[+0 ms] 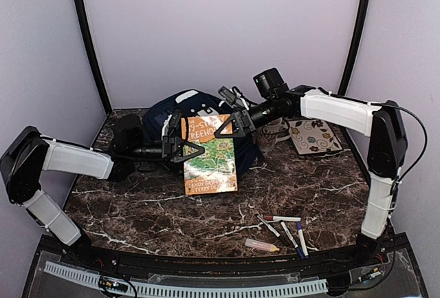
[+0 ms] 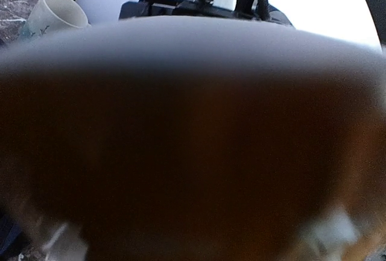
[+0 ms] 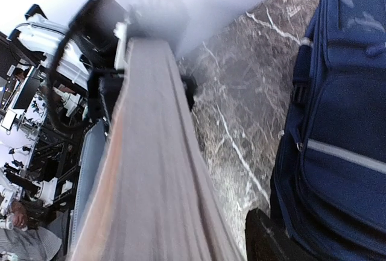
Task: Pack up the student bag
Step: Pass from the right arm to the left, then pass from the left arm to the right
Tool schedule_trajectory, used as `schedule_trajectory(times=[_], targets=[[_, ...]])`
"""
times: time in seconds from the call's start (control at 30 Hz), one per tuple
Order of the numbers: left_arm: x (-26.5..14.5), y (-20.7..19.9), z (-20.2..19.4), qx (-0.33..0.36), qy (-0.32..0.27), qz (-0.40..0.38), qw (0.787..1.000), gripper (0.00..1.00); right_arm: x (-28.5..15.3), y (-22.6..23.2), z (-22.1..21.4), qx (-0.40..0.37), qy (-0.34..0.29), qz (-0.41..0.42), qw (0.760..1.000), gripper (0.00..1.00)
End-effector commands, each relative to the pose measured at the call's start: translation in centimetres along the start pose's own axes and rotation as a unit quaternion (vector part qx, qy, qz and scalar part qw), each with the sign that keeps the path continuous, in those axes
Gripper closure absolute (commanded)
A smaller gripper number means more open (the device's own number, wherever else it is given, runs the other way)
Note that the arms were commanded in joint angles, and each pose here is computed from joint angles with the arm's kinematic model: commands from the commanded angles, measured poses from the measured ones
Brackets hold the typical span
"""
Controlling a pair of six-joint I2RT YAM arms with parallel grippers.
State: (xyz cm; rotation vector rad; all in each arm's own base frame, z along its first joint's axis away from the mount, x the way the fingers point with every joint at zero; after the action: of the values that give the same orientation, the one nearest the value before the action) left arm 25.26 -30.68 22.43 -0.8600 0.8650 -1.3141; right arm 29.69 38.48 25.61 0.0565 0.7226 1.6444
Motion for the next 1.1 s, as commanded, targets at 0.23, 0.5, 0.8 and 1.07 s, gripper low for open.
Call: schedule_trajectory(times=[0.23,0.5,0.8,1.07], targets=[[-1.0,-4.2,3.5,0.08,-0.106,-0.034,0.991,0.94,-0.3,1.5,-0.3,0.048,-0.049,0.076,0.995,0.33],[-0.7,-3.6,3.7,0.071,-0.111,-0.038,0.991,0.94,-0.5,2.2,-0.2,0.054,-0.069,0.11,0.99,0.41],[-0.5,-2.7,3.5,0.058,-0.103,-0.022,0.993,0.78,-0.7,1.9,-0.1,0.044,-0.074,0.075,0.993,0.89],[-1.2,-1.1,4.2,0.063,-0.125,0.069,0.988,0.46,-3.5,0.8,-0.1,0.016,-0.067,-0.004,0.998,1.0]])
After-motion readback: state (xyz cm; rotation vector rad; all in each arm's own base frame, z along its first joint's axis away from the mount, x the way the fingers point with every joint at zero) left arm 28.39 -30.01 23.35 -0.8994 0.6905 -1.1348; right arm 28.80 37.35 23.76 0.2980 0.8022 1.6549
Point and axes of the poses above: each gripper's point midway between its finger pads, its own x axis out along the fingers, its own y axis along the line the jaws close on, z = x × y, the point moved 3 cm from there along -x, back along the fingers, and after that the axes turned 11 degrees about -x, right-handed, at the moved point
